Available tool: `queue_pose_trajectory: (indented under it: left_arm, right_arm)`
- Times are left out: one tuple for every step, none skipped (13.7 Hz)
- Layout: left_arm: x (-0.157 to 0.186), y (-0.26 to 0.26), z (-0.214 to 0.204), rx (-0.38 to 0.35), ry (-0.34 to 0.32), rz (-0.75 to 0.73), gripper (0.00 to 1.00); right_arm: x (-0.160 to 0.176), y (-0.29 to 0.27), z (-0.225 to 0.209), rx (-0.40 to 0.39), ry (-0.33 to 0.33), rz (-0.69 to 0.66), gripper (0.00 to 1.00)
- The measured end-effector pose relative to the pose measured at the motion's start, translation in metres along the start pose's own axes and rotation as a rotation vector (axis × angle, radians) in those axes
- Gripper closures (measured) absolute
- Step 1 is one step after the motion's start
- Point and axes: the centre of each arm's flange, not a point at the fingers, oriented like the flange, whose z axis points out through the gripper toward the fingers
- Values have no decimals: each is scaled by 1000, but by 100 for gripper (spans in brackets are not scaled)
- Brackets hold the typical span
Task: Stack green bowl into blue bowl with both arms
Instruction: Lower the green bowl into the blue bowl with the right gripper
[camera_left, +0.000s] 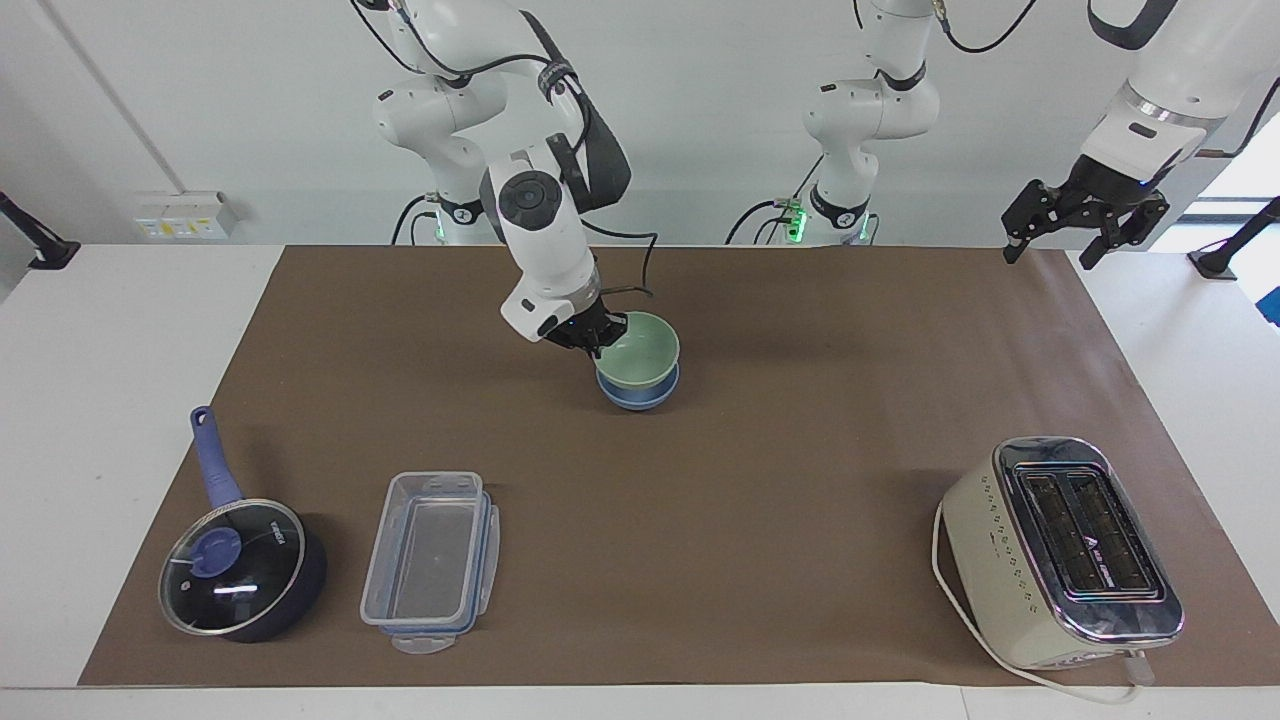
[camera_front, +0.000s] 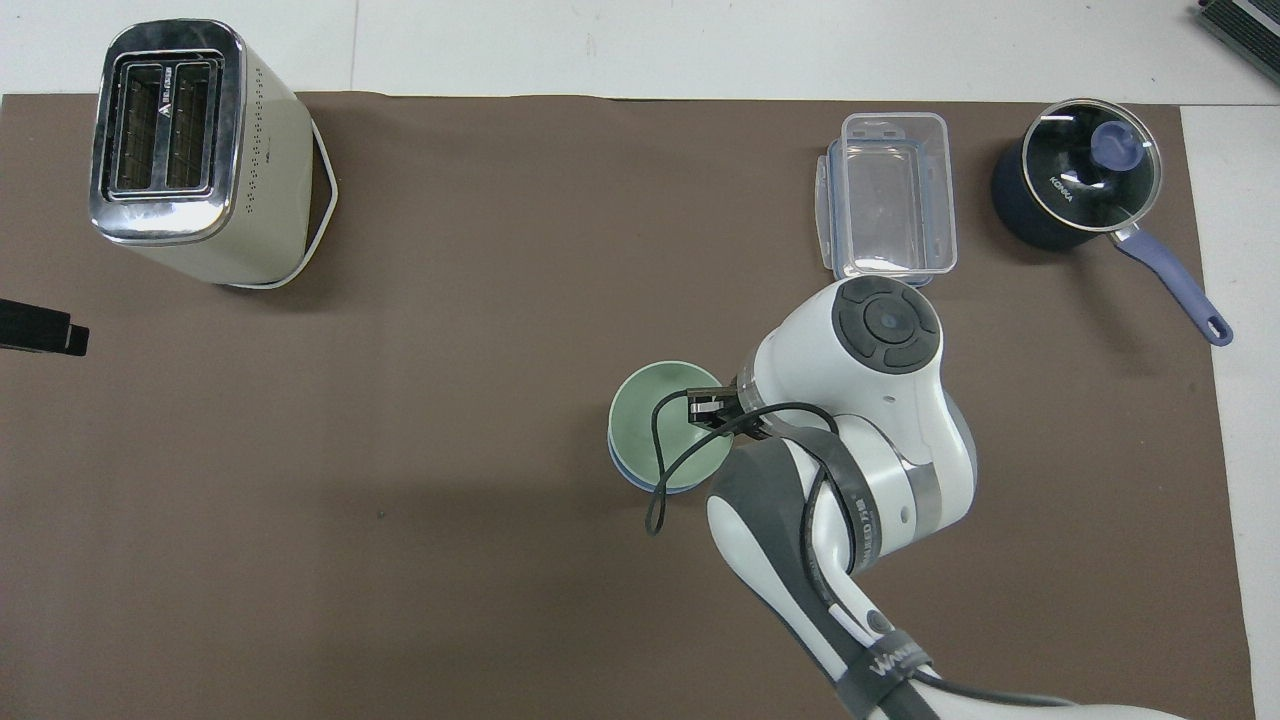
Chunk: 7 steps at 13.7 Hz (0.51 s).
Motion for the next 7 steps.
queue_pose_trajectory:
  left_arm:
    - [0,0,0,0,0,0,0]
    - [0,0,0,0,0,0,0]
    - [0,0,0,0,0,0,0]
    - [0,0,0,0,0,0,0]
    - [0,0,0,0,0,0,0]
    - [0,0,0,0,0,0,0]
    - [0,0,0,0,0,0,0]
  right_arm:
    - [1,0,5,-1,2,1,96]
    - [2,0,9,-3,2,1,96]
    - [2,-1,13,-6,2,0,96]
    - [2,-3,17,-8,0,-2,96]
    - [2,-4,20,-12,-4,-5,96]
    - [1,-6,23,-14,-8,-7,96]
    - [0,-8,25,-16,-10,-11,96]
